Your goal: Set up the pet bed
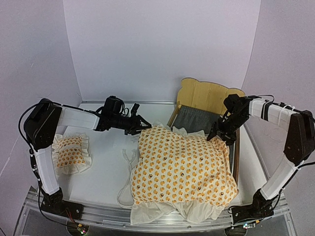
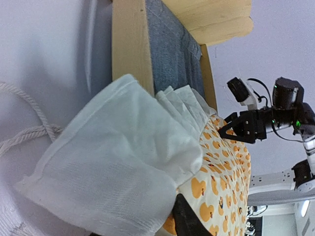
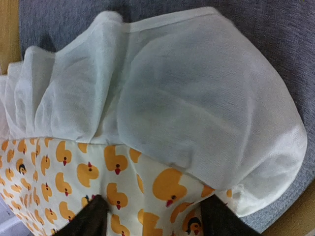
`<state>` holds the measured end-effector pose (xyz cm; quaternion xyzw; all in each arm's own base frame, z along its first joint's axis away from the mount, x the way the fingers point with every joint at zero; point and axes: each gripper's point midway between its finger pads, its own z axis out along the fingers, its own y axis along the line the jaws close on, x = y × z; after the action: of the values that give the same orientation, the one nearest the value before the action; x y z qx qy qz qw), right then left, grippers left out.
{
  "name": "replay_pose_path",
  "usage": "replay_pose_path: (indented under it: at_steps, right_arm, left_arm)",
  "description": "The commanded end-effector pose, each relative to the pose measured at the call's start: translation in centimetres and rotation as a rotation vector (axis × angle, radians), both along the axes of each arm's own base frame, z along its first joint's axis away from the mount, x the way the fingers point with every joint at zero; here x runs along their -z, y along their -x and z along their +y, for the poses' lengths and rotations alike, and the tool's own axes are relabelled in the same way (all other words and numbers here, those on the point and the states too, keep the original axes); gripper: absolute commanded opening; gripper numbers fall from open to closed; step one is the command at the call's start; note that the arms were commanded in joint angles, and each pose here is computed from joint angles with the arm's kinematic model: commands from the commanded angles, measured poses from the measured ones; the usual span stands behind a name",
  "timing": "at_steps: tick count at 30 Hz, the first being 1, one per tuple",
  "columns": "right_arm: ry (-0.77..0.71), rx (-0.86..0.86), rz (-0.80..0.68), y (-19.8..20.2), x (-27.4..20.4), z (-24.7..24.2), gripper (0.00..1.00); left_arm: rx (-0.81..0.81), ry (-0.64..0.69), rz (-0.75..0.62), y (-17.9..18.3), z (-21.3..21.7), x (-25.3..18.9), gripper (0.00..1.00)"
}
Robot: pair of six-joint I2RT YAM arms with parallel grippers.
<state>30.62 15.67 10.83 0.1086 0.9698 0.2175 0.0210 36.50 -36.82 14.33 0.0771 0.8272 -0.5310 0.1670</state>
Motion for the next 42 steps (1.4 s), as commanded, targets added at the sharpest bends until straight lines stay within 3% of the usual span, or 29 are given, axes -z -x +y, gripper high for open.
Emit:
replay_pose_path:
  at_steps: [1,4,5,6,10,14,16,23,28,31,34,36,39,42]
  right_arm:
    - [-0.165,0.021,-0.053,-1.1,-1.9,2.5,0.45]
    - [-0.187,0.011,-0.153,-2.0,-4.8,2.6,0.16]
    - [-0.173,0.009,-0.209,-2.5,-6.2,2.3,0.02]
    - [-0.154,0.011,-0.272,-2.9,-7.8,1.9,0.00]
    - [0.010,0.033,-0.576,-3.4,-15.0,-1.8,0.00]
    - [0.183,0.066,-0.898,-1.7,-23.4,-6.1,0.00]
    - [0.241,0.081,-1.050,-0.3,-28.1,-7.7,0.00]
    - [0.334,0.082,-1.407,3.1,-39.5,-9.8,0.00]
    - [0.407,0.031,-1.500,0.2,-44.1,-9.1,0.00]
    - [0.508,-0.034,-1.497,-5.3,-44.6,-7.9,0.00]
    - [0.478,-0.130,-1.462,-12.0,-43.1,-4.7,0.00]
    - [0.380,-0.201,-1.400,-16.5,-39.5,-1.6,0.00]
    - [0.177,-0.348,-1.255,-20.3,-31.8,3.5,0.01]
    - [0.111,-0.371,-1.056,-22.7,-22.9,6.5,0.29]
  left_arm:
    - [0.083,0.123,-0.150,0.3,-1.3,-6.9,0.20]
    - [0.135,0.190,-0.252,1.4,-1.3,-12.1,0.04]
    - [0.161,0.215,-0.303,2.2,-1.3,-14.2,0.01]
    - [0.195,0.242,-0.359,3.3,-1.4,-16.5,0.00]
    - [0.383,0.389,-0.658,11.5,-2.8,-27.1,0.00]
    - [0.508,0.531,-0.930,21.3,-3.4,-34.4,0.00]
    - [0.530,0.583,-0.987,24.3,-3.3,-36.5,0.00]
    - [0.514,0.664,-1.047,29.5,-6.1,-39.4,0.00]
    - [0.266,0.549,-1.084,26.6,-6.2,-38.7,0.00]
    - [0.022,0.394,-1.053,22.1,-5.5,-36.6,0.00]
    - [-0.238,0.205,-0.962,17.1,-3.8,-33.2,0.00]
    - [-0.381,0.039,-0.869,14.1,-2.6,-29.6,0.00]
    - [-0.511,-0.221,-0.726,11.3,-0.6,-23.0,0.00]
    - [-0.500,-0.315,-0.605,11.0,0.4,-17.7,0.00]
